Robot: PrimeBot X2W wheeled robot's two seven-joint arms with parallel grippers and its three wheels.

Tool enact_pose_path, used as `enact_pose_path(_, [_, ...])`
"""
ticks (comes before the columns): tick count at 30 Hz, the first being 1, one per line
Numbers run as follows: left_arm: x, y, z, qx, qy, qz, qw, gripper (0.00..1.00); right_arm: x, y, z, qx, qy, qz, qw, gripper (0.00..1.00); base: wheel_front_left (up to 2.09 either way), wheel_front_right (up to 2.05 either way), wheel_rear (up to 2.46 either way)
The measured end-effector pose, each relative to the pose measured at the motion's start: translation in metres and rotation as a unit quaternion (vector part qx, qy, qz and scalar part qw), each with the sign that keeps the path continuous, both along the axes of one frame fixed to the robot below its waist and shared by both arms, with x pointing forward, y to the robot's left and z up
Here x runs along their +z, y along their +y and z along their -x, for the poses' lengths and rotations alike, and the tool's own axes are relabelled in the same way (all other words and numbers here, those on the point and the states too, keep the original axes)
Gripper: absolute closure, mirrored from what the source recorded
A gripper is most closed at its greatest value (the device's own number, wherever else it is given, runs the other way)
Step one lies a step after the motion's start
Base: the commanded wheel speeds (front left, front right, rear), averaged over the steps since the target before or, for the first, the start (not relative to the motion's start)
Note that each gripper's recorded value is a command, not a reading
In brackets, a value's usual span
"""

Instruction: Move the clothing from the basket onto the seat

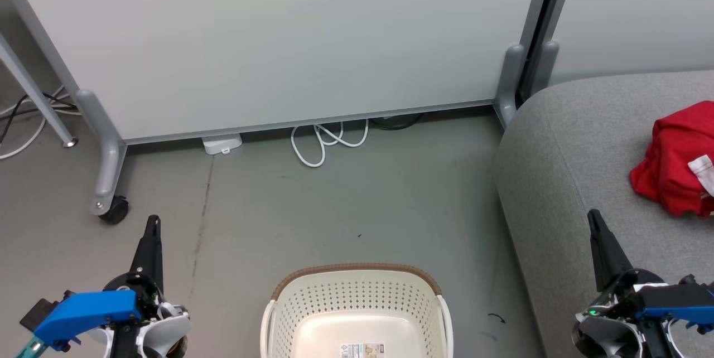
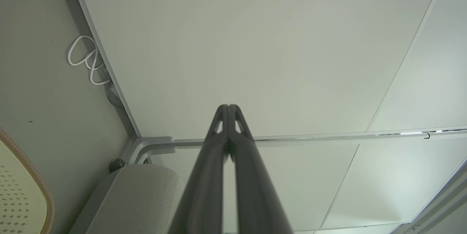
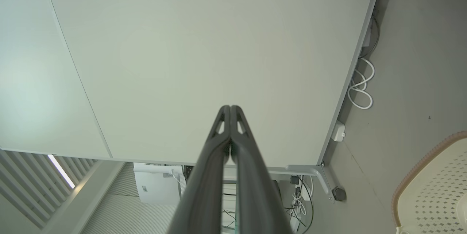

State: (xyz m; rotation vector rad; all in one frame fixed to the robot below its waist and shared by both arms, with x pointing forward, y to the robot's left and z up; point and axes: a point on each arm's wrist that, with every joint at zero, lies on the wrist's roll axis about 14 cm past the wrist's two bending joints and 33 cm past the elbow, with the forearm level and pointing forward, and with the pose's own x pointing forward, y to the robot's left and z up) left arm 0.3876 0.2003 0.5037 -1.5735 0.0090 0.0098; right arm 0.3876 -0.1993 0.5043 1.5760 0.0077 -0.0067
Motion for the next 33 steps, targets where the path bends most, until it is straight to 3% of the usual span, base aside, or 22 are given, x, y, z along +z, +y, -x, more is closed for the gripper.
enact_pose_path(33, [0.0000,0.0000,0.0000,0.000,0.000,0.000,1.000,1.00,0.0000,0.0001,0.0000,0.000,0.000,0.000,1.000,1.00,0.00,0.00,0.00])
